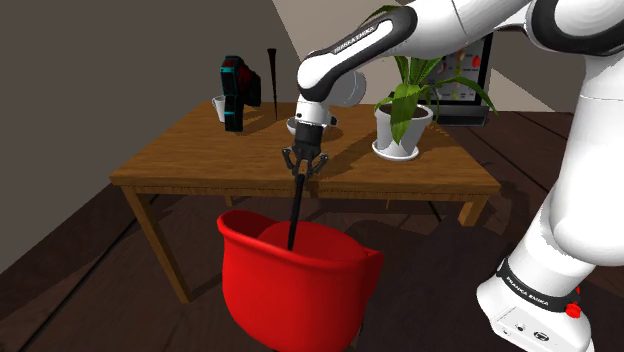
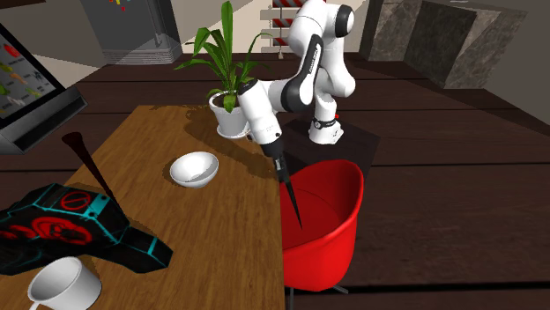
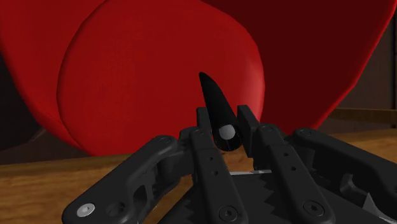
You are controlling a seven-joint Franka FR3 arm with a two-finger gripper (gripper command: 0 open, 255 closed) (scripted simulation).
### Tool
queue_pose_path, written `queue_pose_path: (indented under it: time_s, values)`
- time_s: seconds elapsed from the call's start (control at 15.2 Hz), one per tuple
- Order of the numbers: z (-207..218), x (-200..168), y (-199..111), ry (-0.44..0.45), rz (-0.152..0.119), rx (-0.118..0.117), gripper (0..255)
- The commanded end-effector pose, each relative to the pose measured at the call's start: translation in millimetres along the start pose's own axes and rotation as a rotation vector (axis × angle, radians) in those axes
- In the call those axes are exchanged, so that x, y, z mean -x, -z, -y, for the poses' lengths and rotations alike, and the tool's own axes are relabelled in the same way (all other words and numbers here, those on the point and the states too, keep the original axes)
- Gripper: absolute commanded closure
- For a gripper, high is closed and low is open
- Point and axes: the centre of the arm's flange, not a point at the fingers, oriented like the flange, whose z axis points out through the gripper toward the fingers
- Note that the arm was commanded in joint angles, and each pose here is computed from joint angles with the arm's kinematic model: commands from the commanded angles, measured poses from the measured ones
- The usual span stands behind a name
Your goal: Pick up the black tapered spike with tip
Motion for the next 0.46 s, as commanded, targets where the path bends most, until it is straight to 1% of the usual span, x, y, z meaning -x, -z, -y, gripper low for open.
queue_pose_path:
  time_s: [0.0, 0.26, 0.4]
  values:
    - [1.3, 4.0, 10.7, 0.0, 0.0, 0.0, 255]
    - [4.6, 11.2, 30.3, 0.0, 0.0, 0.0, 255]
    - [4.7, 11.5, 31.0, 0.0, 0.0, 0.0, 255]
